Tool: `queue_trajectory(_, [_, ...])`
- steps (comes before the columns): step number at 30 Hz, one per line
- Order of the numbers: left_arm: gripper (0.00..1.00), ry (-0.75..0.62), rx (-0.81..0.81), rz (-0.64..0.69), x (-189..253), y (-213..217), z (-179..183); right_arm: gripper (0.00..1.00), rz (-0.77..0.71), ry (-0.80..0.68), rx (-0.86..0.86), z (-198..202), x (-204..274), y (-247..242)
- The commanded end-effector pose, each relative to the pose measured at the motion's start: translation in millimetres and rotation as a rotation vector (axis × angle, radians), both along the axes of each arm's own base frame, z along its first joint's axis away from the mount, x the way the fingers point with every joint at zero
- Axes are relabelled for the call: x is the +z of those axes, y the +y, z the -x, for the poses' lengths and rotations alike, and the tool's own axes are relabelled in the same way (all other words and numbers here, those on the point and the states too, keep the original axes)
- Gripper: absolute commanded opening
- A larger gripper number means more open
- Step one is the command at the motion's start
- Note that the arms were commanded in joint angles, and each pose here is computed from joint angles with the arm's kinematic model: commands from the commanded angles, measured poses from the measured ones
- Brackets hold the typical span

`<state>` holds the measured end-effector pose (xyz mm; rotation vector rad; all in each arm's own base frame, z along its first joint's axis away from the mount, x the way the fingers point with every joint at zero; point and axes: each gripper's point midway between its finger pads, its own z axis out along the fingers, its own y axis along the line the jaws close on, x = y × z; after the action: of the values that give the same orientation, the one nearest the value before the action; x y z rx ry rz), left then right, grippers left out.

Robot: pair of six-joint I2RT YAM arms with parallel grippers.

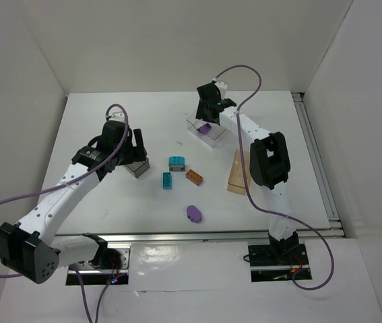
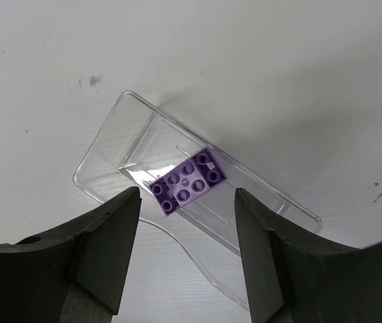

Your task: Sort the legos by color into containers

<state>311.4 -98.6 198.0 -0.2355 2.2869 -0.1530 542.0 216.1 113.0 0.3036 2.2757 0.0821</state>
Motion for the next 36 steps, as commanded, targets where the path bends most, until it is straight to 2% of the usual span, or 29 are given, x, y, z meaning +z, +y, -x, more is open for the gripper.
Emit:
queue_trajectory(1, [0.93,0.015,-0.059,0.008,0.4,-11.2,1.8,0.66,-0.016,-0.063,0.003,-6.4,42.0,-0.8])
queue_trajectory(6, [0.91,0.039,-0.089,0.007,-6.8,-20.7,3.2,0.66,-0.034,-0.095,0.051,15.8,69.5,3.8])
queue_trajectory(8, [0.88,0.059,-0.106,0.006,-11.1,-25.0,6.2,0.65,-0.062,-0.084,0.151,48.9,74.9,20.7])
queue_trajectory(12, [0.83,0.122,-0.168,0.044,-29.2,-59.1,23.5,0.75,-0.068,-0.067,0.171,97.8,67.2,22.4])
queue_trajectory(14, [0.83,0.184,-0.201,0.037,-50.6,-80.5,32.0,0.8,-0.068,-0.048,0.147,118.1,61.5,8.3])
queue_trajectory(18, [0.86,0.25,-0.169,0.001,-81.0,-98.9,36.9,0.87,-0.067,-0.077,0.107,134.2,77.7,-13.3])
queue_trajectory(23, [0.87,0.287,-0.127,-0.018,-111.4,-111.4,26.8,0.88,-0.045,-0.086,0.072,151.8,91.9,-35.7])
queue_trajectory(30, [0.82,0.334,-0.099,-0.054,-150.9,-118.3,15.5,0.89,-0.08,-0.078,0.063,161.1,90.7,-54.2])
queue_trajectory(34, [0.73,0.35,-0.084,-0.071,-163.7,-122.4,7.8,0.88,-0.084,-0.088,0.042,161.2,94.5,-64.0])
queue_trajectory(36, [0.62,0.345,-0.079,-0.077,-164.1,-122.7,5.0,0.87,-0.08,-0.08,0.042,162.5,90.7,-64.8])
